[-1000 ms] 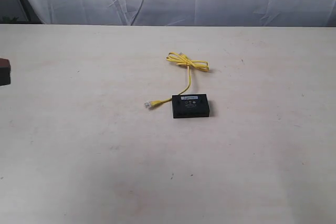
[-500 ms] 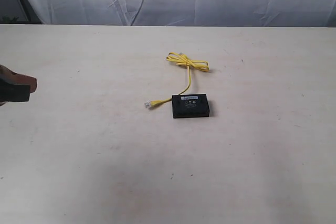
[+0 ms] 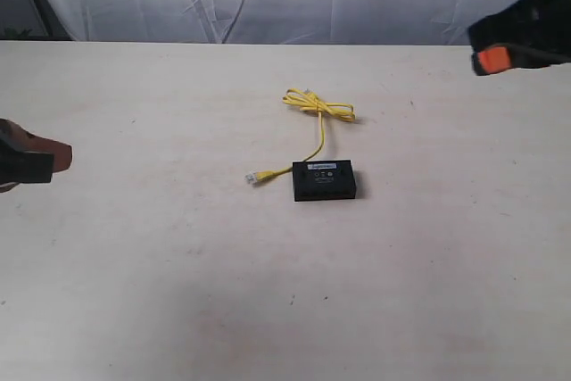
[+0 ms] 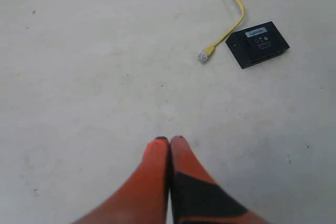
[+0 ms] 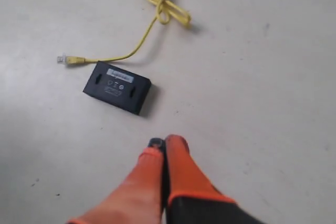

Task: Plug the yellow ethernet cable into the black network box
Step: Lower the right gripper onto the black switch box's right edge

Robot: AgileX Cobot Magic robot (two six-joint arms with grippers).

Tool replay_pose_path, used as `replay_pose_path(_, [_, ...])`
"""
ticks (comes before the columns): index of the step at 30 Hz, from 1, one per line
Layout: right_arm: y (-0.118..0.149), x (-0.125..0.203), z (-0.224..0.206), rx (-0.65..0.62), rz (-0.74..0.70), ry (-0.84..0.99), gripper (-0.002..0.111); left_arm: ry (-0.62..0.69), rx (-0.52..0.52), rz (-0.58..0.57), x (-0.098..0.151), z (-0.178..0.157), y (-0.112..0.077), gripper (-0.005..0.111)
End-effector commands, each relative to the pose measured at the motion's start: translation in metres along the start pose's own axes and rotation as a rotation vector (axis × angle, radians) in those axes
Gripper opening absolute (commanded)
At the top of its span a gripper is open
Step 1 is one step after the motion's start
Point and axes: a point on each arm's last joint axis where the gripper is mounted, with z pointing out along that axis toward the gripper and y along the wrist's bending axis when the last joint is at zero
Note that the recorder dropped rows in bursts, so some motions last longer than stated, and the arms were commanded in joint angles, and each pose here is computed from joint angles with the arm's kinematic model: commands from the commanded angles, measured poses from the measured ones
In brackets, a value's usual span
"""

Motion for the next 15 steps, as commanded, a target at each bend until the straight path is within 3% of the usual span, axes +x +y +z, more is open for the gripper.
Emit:
replay_pose_path(1, [0.002,-0.021,0.050,-0.046,-0.120,0.101,-0.001,0.011,0.026,-0.007,0.000,0.000,-0.003,0.000])
replay_pose_path(15, [0.018,-0.058,0.171,-0.119,-0.281,0.274,-0.001,0.010,0.060,-0.039,-0.001,0.000,-0.006,0.000])
